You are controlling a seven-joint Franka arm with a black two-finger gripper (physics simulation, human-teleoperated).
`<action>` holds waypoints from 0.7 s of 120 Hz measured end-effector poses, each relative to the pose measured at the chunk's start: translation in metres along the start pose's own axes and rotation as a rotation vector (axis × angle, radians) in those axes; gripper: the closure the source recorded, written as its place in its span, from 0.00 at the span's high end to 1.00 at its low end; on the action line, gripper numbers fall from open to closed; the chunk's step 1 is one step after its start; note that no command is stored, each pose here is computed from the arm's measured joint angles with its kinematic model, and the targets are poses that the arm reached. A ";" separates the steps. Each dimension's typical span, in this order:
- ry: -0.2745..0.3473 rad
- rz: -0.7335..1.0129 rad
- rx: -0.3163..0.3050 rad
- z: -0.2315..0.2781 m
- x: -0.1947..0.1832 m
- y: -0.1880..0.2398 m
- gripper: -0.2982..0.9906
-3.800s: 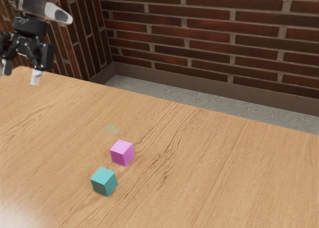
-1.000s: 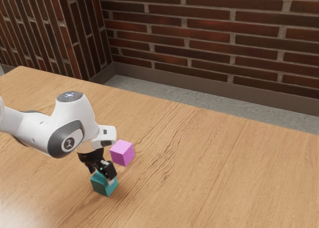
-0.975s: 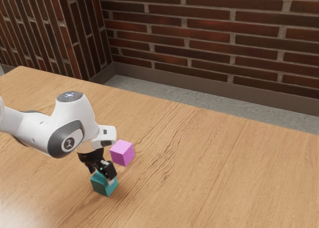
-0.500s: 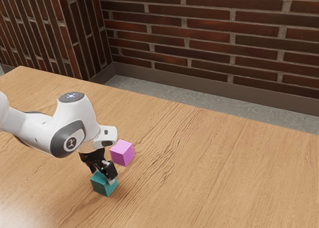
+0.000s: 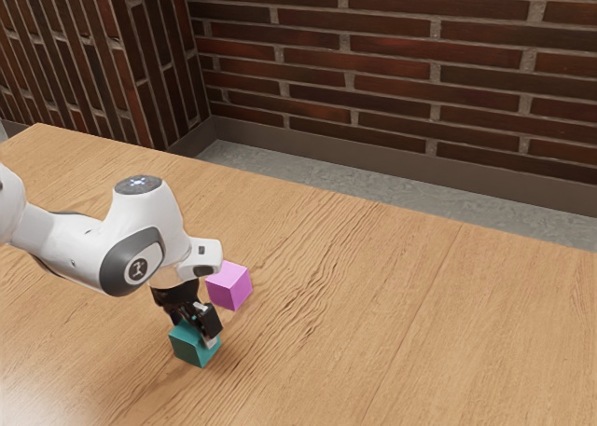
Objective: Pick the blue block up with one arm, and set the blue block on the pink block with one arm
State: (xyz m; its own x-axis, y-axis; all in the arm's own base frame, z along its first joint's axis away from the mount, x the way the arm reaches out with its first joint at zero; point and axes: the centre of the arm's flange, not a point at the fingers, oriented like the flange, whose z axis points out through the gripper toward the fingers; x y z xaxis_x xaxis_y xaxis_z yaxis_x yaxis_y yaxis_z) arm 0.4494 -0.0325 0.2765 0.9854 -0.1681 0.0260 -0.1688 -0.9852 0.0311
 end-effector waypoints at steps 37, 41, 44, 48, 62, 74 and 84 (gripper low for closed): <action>-0.018 -0.007 -0.006 0.009 0.000 -0.003 0.77; -0.018 -0.008 -0.007 0.010 0.001 -0.003 0.77; -0.017 -0.008 -0.007 0.010 0.002 -0.003 0.77; -0.017 -0.008 -0.007 0.010 0.003 -0.004 0.77; -0.023 -0.009 -0.010 0.014 0.004 -0.004 0.77; -0.025 -0.008 -0.011 0.016 0.005 -0.004 0.77; -0.026 -0.006 -0.011 0.018 0.005 -0.003 0.77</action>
State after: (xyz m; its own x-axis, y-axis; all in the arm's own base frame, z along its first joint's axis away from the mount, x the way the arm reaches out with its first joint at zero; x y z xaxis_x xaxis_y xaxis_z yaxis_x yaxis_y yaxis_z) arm 0.4555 -0.0314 0.2587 0.9865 -0.1636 -0.0004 -0.1634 -0.9856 0.0425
